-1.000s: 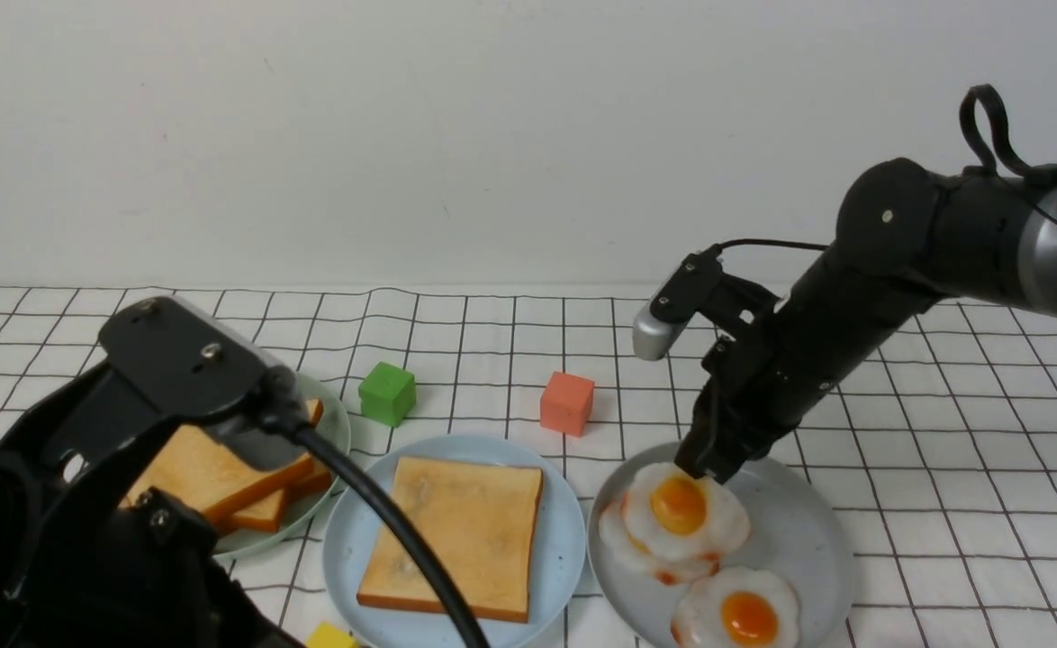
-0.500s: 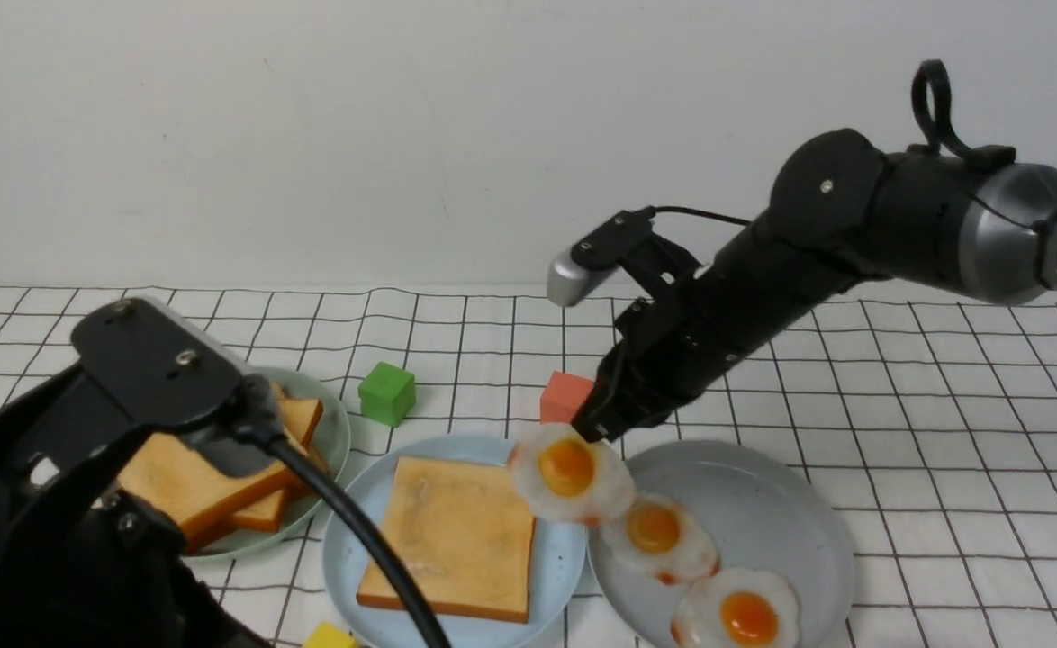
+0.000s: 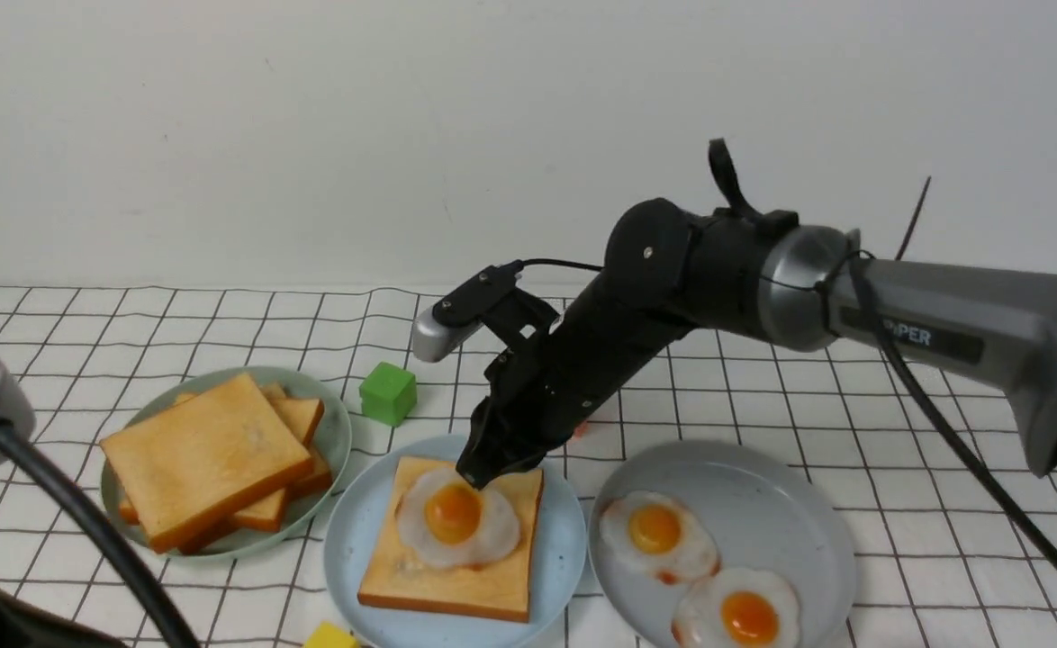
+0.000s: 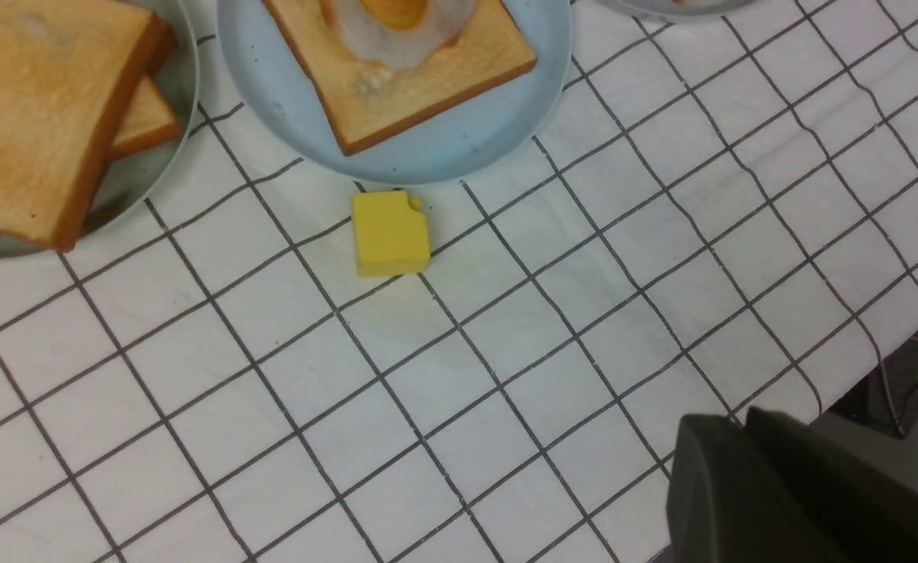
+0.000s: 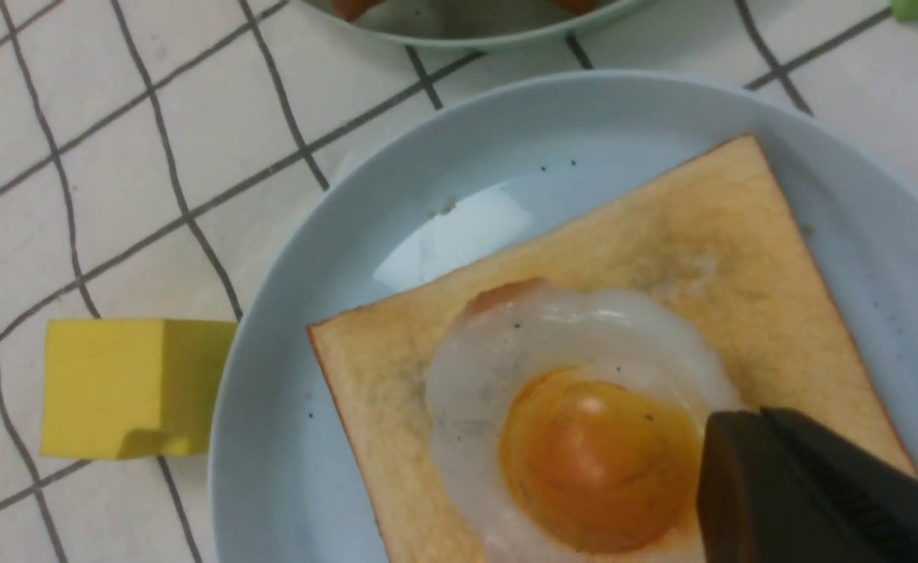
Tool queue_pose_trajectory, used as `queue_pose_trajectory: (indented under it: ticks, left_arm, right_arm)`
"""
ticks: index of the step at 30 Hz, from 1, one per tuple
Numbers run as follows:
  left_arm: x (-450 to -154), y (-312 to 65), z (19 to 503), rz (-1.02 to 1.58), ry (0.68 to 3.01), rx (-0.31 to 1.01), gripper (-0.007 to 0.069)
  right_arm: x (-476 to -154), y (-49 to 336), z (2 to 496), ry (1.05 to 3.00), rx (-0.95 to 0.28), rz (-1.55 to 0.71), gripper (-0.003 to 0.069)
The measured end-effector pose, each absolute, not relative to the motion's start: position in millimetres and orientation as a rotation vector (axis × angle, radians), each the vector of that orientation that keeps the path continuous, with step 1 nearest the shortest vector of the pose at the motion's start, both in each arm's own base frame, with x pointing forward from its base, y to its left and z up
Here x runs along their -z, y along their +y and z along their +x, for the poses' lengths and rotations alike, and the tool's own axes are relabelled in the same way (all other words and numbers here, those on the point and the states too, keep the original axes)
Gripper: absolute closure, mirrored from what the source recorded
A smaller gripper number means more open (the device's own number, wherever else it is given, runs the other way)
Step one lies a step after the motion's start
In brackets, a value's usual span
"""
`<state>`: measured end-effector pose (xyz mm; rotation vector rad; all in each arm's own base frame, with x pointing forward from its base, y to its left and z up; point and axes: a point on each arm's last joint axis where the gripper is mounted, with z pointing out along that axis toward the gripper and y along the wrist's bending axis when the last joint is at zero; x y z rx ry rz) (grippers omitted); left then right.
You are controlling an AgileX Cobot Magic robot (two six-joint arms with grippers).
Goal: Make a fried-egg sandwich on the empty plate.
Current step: Use the right arm to place the fried egg on the slice of bread in the middle, then use the left arm to grab a slice of bread
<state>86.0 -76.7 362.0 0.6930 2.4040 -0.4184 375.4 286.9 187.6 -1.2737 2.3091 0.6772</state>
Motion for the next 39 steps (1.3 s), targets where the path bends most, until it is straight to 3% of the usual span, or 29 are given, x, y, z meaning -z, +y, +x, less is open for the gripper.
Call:
queue_pose_trajectory:
  ticks: [2,7,12,15,19,24,30,33,39]
  left_arm:
    - [-362.1,-75.0,86.7,0.667,2.407,0.401,0.0568]
    - [-359.3,-72.0,94.5,0.579,2.379,0.339,0.0561]
    - [-344.7,-80.2,116.2,0.432,2.309,0.322,0.0554]
    - [-334.6,-89.3,139.6,0.333,2.344,0.288,0.0554]
    - [-324.9,-90.9,173.5,0.249,2.425,0.216,0.0554]
    - [-313.6,-75.2,216.1,0.054,2.537,0.298,0.0552]
    - [-294.6,-23.4,251.1,-0.371,2.565,0.536,0.0543]
    - [-289.2,-0.3,258.5,-0.534,2.534,0.574,0.0527]
    - [-258.0,50.6,275.6,-0.816,2.517,0.537,0.0384]
  right_arm:
    - [-192.5,286.2,375.2,2.314,-0.675,-1.250,0.0585]
    - [-227.1,276.5,369.9,2.284,-0.582,-1.249,0.0413]
    - [-308.8,247.9,343.7,2.209,-0.444,-1.243,0.0242]
    - [-361.6,220.4,317.2,2.199,-0.414,-1.173,0.0209]
    - [-406.3,192.4,282.4,2.186,-0.408,-1.142,0.0200]
    - [-424.2,173.0,245.2,2.160,-0.445,-1.115,0.0200]
    - [-409.3,152.8,206.5,2.150,-0.494,-1.066,0.0200]
    - [-402.5,146.4,194.1,2.128,-0.507,-1.057,0.0200]
    - [-397.8,132.4,164.6,2.038,-0.537,-1.059,0.0200]
